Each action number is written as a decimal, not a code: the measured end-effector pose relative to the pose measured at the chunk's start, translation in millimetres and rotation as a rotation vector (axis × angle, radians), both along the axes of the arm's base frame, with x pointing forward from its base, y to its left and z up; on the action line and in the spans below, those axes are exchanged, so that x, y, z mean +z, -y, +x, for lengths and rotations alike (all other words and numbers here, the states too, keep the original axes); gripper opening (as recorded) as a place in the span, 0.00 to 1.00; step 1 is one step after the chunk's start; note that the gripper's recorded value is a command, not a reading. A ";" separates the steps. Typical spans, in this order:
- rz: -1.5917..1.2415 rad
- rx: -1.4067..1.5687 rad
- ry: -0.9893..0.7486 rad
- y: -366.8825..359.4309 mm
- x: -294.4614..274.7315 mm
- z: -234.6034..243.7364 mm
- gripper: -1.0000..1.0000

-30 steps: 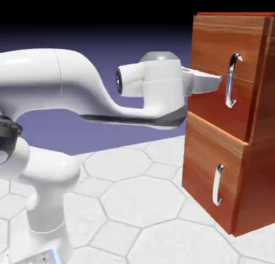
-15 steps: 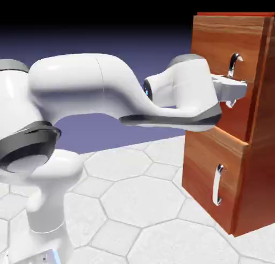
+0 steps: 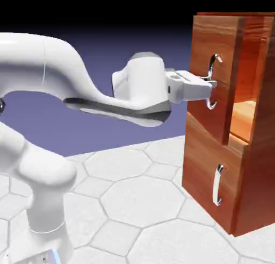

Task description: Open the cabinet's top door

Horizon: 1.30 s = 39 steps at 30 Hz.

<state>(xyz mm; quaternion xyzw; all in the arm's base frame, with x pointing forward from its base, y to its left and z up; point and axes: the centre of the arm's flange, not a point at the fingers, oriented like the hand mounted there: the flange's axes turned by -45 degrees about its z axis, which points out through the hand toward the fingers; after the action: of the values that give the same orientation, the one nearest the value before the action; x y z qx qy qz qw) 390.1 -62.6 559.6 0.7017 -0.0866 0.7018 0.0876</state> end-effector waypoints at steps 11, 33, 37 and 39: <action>0.001 -0.167 0.000 -37.3 0.0 -34.1 0.00; 0.001 -0.683 0.001 -180.1 0.0 -94.1 0.00; 0.001 -0.792 0.001 -213.3 0.0 -96.9 0.00; 0.001 -0.848 0.001 -230.2 0.0 -97.0 0.00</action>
<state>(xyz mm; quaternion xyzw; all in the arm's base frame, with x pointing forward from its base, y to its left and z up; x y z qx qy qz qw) 293.1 167.5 559.6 0.6036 -0.3681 0.6039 0.3682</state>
